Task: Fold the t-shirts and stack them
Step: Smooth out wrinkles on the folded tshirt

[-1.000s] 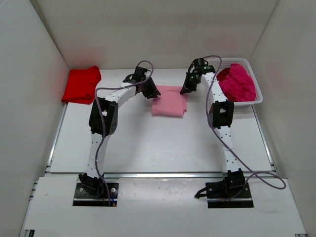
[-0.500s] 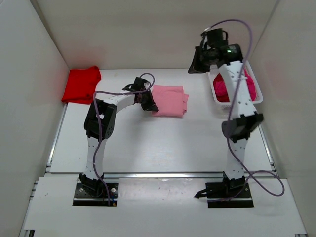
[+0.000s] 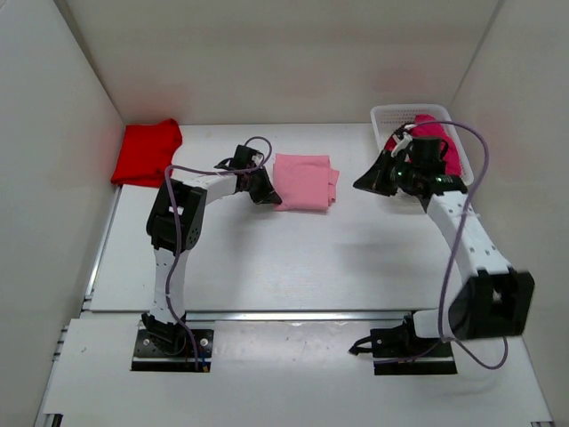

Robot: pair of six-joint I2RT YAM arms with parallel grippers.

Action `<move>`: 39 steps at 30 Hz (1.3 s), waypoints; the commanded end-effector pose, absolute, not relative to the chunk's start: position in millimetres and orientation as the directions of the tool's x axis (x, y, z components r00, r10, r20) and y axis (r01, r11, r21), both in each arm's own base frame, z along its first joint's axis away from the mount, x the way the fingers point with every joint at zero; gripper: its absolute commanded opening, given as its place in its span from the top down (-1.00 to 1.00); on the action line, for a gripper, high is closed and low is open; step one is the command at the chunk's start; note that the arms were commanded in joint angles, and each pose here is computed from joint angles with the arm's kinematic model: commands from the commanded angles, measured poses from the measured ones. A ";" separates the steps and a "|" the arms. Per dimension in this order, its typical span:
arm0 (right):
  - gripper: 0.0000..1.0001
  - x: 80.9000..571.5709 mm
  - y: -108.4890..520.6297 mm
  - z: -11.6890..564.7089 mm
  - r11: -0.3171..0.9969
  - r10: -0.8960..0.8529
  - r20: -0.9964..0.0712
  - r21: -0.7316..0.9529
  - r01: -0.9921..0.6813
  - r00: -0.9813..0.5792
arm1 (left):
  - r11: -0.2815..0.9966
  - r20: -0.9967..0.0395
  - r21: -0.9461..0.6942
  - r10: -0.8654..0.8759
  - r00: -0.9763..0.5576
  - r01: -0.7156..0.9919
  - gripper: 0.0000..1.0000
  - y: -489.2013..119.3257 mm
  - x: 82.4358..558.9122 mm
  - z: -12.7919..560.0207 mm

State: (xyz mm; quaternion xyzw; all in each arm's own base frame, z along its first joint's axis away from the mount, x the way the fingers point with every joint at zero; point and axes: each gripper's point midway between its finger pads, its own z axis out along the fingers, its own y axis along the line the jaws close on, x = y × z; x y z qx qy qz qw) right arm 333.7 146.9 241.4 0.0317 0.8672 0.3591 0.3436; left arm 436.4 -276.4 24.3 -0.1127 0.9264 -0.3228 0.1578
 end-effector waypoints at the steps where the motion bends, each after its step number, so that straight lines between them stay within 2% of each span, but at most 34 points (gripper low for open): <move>1: 0.95 389.5 170.1 218.3 0.637 0.297 -0.586 0.710 -0.301 -0.754 | 0.752 -0.276 -0.657 -0.311 -0.909 -0.058 0.94 -280.8 438.3 58.0; 2: 0.97 398.2 178.0 219.8 0.626 0.286 -0.603 0.706 -0.331 -0.745 | 0.750 -0.287 -0.660 -0.308 -0.907 -0.046 0.92 -280.2 440.3 62.7; 5: 0.99 419.5 206.1 177.9 0.638 0.246 -0.568 0.705 -0.310 -0.786 | 0.758 -0.288 -0.650 -0.307 -0.907 -0.051 0.92 -280.5 438.2 64.3; 11: 0.99 426.0 233.6 112.7 0.640 0.233 -0.509 0.722 -0.263 -0.829 | 0.782 -0.292 -0.621 -0.298 -0.909 -0.057 0.93 -278.1 435.5 59.6; 13: 1.00 428.9 231.5 92.3 0.674 0.256 -0.503 0.705 -0.220 -0.825 | 0.792 -0.293 -0.608 -0.288 -0.912 -0.054 0.93 -279.4 433.4 56.0; 16: 1.00 441.4 227.4 85.4 0.654 0.342 -0.499 0.735 -0.179 -0.796 | 0.801 -0.290 -0.596 -0.287 -0.913 -0.063 0.93 -276.3 432.1 52.5; 17: 1.00 438.8 226.5 79.1 0.649 0.366 -0.467 0.748 -0.139 -0.805 | 0.803 -0.297 -0.594 -0.285 -0.911 -0.058 0.93 -276.5 431.4 54.3; 20: 0.99 448.3 212.2 57.3 0.696 0.424 -0.461 0.716 -0.044 -0.780 | 0.809 -0.290 -0.584 -0.286 -0.913 -0.068 0.94 -273.5 429.1 48.1; 25: 1.00 438.2 199.3 26.2 0.770 0.423 -0.441 0.635 0.057 -0.792 | 0.814 -0.284 -0.576 -0.291 -0.914 -0.080 0.94 -268.5 425.7 46.8; 28: 1.00 435.1 205.9 31.7 0.752 0.418 -0.435 0.658 0.036 -0.798 | 0.802 -0.288 -0.593 -0.297 -0.910 -0.074 0.89 -268.4 426.8 54.9; 30: 0.93 438.3 212.5 50.7 0.738 0.423 -0.455 0.675 0.006 -0.784 | 0.790 -0.318 -0.611 -0.303 -0.899 -0.050 0.75 -267.0 432.6 75.3; 32: 0.83 447.3 220.4 77.0 0.733 0.406 -0.497 0.679 -0.051 -0.767 | 0.792 -0.350 -0.609 -0.312 -0.883 -0.038 0.42 -261.3 439.3 90.6; 33: 0.75 452.3 222.8 87.3 0.742 0.394 -0.516 0.667 -0.068 -0.761 | 0.797 -0.380 -0.604 -0.314 -0.870 -0.023 0.32 -256.5 444.3 102.5; 34: 0.70 450.7 226.1 97.5 0.752 0.371 -0.535 0.653 -0.092 -0.759 | 0.802 -0.394 -0.597 -0.314 -0.864 -0.020 0.14 -253.3 445.9 107.9; 35: 0.62 456.0 227.8 114.2 0.752 0.367 -0.560 0.649 -0.118 -0.742 | 0.811 -0.414 -0.585 -0.320 -0.852 -0.020 -0.16 -244.9 449.5 114.6; 36: 0.52 456.2 230.0 128.1 0.750 0.362 -0.577 0.647 -0.139 -0.732 | 0.819 -0.444 -0.574 -0.323 -0.836 -0.011 -0.36 -238.2 454.9 124.8; 37: 0.46 453.8 230.9 140.2 0.748 0.357 -0.589 0.645 -0.155 -0.725 | 0.827 -0.441 -0.562 -0.325 -0.836 -0.025 -0.64 -232.8 454.5 123.8; 39: 0.28 448.0 234.2 161.0 0.743 0.346 -0.610 0.642 -0.189 -0.713 | 0.847 -0.485 -0.532 -0.305 -0.820 -0.001 -0.86 -223.8 463.9 131.3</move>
